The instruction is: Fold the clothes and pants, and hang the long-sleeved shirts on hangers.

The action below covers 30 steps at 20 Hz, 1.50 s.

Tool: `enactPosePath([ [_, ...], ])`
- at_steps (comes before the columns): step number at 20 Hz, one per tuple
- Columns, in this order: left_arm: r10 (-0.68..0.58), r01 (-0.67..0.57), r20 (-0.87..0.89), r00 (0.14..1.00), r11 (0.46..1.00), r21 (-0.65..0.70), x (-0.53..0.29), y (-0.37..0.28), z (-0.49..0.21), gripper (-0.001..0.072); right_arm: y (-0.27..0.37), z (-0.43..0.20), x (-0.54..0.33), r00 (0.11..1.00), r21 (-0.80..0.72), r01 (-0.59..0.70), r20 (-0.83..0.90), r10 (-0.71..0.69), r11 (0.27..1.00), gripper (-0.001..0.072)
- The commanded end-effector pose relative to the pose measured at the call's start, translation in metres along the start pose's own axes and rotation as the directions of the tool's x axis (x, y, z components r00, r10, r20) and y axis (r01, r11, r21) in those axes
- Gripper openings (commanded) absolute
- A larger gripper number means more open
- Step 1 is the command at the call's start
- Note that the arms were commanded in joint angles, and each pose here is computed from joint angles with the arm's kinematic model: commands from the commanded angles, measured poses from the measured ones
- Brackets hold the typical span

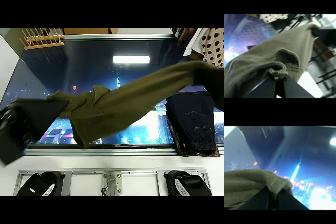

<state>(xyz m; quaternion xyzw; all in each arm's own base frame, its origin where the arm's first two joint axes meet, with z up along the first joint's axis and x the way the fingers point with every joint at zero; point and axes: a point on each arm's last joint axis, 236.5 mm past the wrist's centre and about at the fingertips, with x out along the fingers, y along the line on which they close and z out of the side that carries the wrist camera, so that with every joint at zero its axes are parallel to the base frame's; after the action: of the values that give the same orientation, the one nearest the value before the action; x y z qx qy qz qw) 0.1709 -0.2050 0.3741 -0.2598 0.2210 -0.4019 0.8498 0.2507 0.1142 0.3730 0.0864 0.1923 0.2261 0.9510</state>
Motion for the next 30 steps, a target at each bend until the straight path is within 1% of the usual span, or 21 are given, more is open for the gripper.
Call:
enactPosePath([
  [1, 0.011, -0.015, -0.032, 0.999, 0.993, -0.113, -0.011, -0.001, -0.013, 0.0018, 0.000, -0.024, -0.007, 0.994, 0.104, 0.021, -0.106, -0.010, 0.994, 0.0024],
  [3, 0.148, -0.175, -0.148, 0.978, 0.966, -0.190, 0.014, 0.049, -0.040, 0.0018, -0.012, -0.046, 0.018, 0.972, 0.173, 0.052, -0.234, -0.010, 0.984, 0.0024],
  [6, 0.347, -0.411, -0.291, 0.892, 0.890, -0.197, 0.069, 0.148, -0.082, 0.0019, -0.045, -0.089, 0.085, 0.886, 0.237, 0.121, -0.463, 0.002, 0.964, 0.0024],
  [8, 0.427, -0.505, -0.316, 0.848, 0.832, -0.230, 0.110, 0.212, -0.095, 0.0018, -0.074, -0.124, 0.142, 0.811, 0.263, 0.168, -0.584, 0.018, 0.950, 0.0024],
  [10, 0.498, -0.585, -0.321, 0.806, 0.754, -0.300, 0.147, 0.286, -0.095, 0.0018, -0.107, -0.162, 0.201, 0.751, 0.267, 0.204, -0.659, 0.024, 0.942, 0.0024],
  [11, 0.512, -0.604, -0.330, 0.793, 0.732, -0.316, 0.162, 0.315, -0.092, 0.0018, -0.122, -0.180, 0.226, 0.729, 0.269, 0.224, -0.684, 0.023, 0.937, 0.0024],
  [12, 0.504, -0.606, -0.348, 0.791, 0.724, -0.329, 0.179, 0.341, -0.088, 0.0018, -0.133, -0.191, 0.246, 0.722, 0.267, 0.229, -0.691, 0.021, 0.936, 0.0024],
  [13, 0.475, -0.585, -0.356, 0.804, 0.736, -0.340, 0.196, 0.357, -0.081, 0.0018, -0.141, -0.197, 0.262, 0.725, 0.272, 0.238, -0.689, 0.016, 0.932, 0.0024],
  [15, 0.385, -0.507, -0.356, 0.852, 0.777, -0.374, 0.226, 0.378, -0.062, 0.0018, -0.154, -0.194, 0.286, 0.765, 0.278, 0.245, -0.643, -0.009, 0.929, 0.0024],
  [17, 0.321, -0.461, -0.360, 0.876, 0.779, -0.425, 0.235, 0.391, -0.051, 0.0019, -0.156, -0.184, 0.288, 0.791, 0.275, 0.240, -0.612, -0.023, 0.931, 0.0025],
  [19, 0.304, -0.465, -0.404, 0.863, 0.790, -0.398, 0.228, 0.394, -0.055, 0.0018, -0.148, -0.179, 0.277, 0.791, 0.234, 0.203, -0.611, -0.019, 0.951, 0.0025],
  [21, 0.327, -0.492, -0.460, 0.826, 0.815, -0.305, 0.214, 0.387, -0.074, 0.0018, -0.140, -0.188, 0.258, 0.773, 0.205, 0.204, -0.634, -0.029, 0.957, 0.0024],
  [23, 0.375, -0.539, -0.504, 0.778, 0.811, -0.228, 0.194, 0.382, -0.106, 0.0018, -0.137, -0.215, 0.232, 0.734, 0.167, 0.240, -0.676, -0.066, 0.956, 0.0025],
  [24, 0.386, -0.555, -0.525, 0.758, 0.804, -0.211, 0.185, 0.380, -0.123, 0.0018, -0.133, -0.234, 0.218, 0.711, 0.161, 0.253, -0.699, -0.070, 0.954, 0.0024],
  [27, 0.411, -0.602, -0.564, 0.716, 0.773, -0.200, 0.164, 0.383, -0.184, 0.0018, -0.116, -0.296, 0.193, 0.673, 0.179, 0.271, -0.738, -0.053, 0.946, 0.0025],
  [30, 0.477, -0.652, -0.537, 0.696, 0.733, -0.194, 0.158, 0.407, -0.222, 0.0018, -0.100, -0.364, 0.183, 0.618, 0.203, 0.297, -0.786, -0.026, 0.933, 0.0025],
])
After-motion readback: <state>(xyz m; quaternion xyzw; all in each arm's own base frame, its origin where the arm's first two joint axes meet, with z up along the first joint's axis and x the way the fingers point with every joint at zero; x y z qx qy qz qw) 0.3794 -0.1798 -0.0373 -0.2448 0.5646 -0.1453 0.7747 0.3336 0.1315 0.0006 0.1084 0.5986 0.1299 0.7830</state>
